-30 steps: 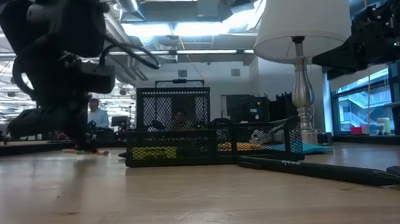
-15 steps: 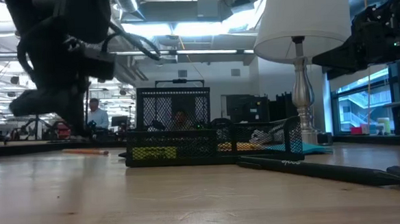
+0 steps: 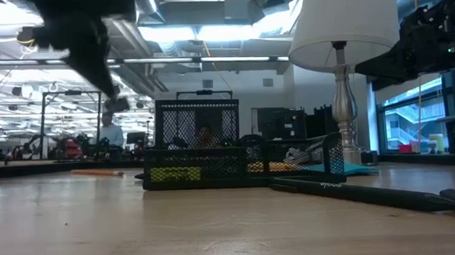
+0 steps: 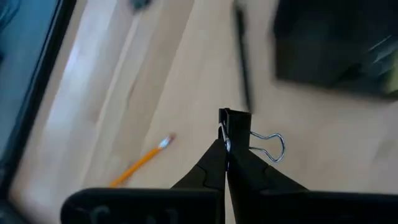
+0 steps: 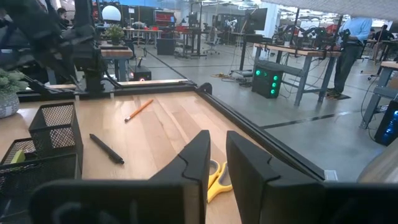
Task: Pick and place office supplies into organizer
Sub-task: Put the bottom black binder clip into the desk organizer
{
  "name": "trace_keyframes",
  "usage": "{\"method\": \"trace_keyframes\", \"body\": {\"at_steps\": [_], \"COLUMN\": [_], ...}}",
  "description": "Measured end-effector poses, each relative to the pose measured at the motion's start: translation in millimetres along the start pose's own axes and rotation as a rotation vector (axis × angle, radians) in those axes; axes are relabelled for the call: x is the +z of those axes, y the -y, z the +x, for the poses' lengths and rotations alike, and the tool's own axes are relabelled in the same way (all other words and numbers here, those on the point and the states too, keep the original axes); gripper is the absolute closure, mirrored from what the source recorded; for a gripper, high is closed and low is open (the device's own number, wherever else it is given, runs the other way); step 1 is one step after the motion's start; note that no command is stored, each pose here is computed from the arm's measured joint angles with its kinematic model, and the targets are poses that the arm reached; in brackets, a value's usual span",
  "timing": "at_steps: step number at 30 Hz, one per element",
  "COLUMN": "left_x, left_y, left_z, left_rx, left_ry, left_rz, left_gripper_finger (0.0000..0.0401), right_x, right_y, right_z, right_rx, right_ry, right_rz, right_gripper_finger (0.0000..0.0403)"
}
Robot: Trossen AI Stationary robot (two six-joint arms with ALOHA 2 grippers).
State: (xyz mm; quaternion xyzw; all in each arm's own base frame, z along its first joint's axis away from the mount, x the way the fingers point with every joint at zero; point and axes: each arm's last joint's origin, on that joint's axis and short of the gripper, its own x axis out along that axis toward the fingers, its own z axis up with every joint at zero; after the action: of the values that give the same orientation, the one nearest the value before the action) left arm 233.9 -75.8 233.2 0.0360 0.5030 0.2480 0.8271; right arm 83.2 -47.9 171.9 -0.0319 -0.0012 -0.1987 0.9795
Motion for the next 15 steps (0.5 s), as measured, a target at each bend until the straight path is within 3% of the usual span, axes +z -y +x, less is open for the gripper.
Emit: {"method": "trace_keyframes", "body": {"at_steps": [8,15], "left_x": [12,13], "left_y": [4,6], "left_z": [-28,-31], "left_rx": [-0.150,-0.158], "left_ry": [0.234,0.264], "left_rz": [0.011,0.019], "left_gripper_finger": [0.0399,0.0399], "right_x": [0,0], "right_y": [0,0], "right_z": [0,0], "right_rx": [0.000,0.000], "right_ry": [0.000,0.000], "right_rz": [-0.003,-0.003], "right_gripper_finger": [0.0345,0.0345]}}
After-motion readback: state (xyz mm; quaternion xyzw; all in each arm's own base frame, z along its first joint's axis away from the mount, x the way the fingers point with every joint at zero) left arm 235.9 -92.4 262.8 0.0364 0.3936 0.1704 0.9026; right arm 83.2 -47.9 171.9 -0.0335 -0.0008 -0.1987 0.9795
